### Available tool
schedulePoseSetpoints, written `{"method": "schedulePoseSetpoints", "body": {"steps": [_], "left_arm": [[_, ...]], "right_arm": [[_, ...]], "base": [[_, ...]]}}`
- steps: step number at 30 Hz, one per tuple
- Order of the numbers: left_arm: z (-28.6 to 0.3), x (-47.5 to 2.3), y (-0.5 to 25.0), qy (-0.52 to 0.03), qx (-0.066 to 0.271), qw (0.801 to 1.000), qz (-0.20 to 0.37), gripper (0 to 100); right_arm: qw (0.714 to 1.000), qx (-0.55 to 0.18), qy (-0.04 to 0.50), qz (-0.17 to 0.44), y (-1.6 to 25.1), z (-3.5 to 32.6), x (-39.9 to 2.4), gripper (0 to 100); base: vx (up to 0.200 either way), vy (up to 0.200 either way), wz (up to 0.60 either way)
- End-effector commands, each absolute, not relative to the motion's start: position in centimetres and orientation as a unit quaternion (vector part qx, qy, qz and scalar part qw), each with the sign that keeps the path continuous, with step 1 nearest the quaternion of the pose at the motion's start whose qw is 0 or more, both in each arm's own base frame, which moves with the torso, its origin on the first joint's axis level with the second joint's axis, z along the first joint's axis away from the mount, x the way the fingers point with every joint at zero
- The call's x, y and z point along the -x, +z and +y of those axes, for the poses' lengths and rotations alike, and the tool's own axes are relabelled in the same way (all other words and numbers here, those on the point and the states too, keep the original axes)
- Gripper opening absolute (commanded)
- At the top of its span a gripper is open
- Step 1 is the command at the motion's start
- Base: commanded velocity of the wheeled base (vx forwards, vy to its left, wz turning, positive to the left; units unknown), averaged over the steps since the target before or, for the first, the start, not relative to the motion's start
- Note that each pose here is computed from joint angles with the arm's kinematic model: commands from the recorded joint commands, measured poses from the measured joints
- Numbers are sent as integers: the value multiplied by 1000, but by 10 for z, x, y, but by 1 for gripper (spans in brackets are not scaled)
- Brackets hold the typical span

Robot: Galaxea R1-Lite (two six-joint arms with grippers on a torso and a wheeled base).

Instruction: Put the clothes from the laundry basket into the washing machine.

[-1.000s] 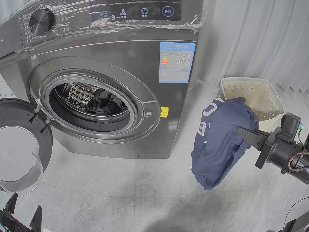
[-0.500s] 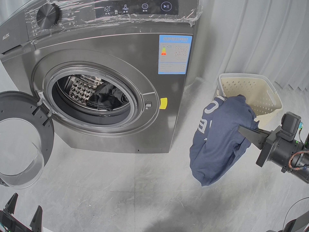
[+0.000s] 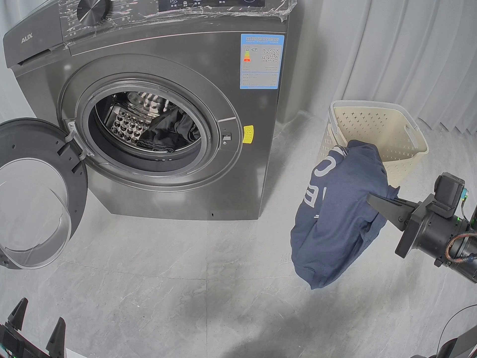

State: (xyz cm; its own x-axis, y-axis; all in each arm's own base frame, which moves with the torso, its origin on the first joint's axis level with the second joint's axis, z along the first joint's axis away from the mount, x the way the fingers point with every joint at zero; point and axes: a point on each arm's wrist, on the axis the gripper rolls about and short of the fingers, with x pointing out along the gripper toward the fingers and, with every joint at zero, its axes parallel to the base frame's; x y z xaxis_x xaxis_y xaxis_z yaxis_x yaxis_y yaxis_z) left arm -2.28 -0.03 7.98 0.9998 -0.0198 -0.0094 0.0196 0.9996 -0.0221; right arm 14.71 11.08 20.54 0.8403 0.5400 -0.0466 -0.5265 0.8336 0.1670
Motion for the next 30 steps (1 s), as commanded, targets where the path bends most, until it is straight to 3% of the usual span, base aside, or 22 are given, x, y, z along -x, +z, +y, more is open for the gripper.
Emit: {"method": "schedulePoseSetpoints", "body": {"steps": [1, 18, 24, 30], "left_arm": [[0, 22, 76, -10, 11, 1000, 8, 100], [0, 22, 76, -10, 12, 1000, 9, 100], [0, 22, 76, -10, 12, 1000, 7, 100], [0, 22, 76, -10, 12, 1000, 8, 100]], "right_arm": [[956, -74, 279, 46, 206, 111, -147, 0], [956, -75, 279, 44, 206, 111, -148, 0], [957, -74, 278, 46, 205, 111, -148, 0], [959, -76, 271, 42, 208, 109, -149, 0]], "base": [[0, 200, 0], [0, 200, 0], [0, 0, 0], [-200, 0, 0]]}}
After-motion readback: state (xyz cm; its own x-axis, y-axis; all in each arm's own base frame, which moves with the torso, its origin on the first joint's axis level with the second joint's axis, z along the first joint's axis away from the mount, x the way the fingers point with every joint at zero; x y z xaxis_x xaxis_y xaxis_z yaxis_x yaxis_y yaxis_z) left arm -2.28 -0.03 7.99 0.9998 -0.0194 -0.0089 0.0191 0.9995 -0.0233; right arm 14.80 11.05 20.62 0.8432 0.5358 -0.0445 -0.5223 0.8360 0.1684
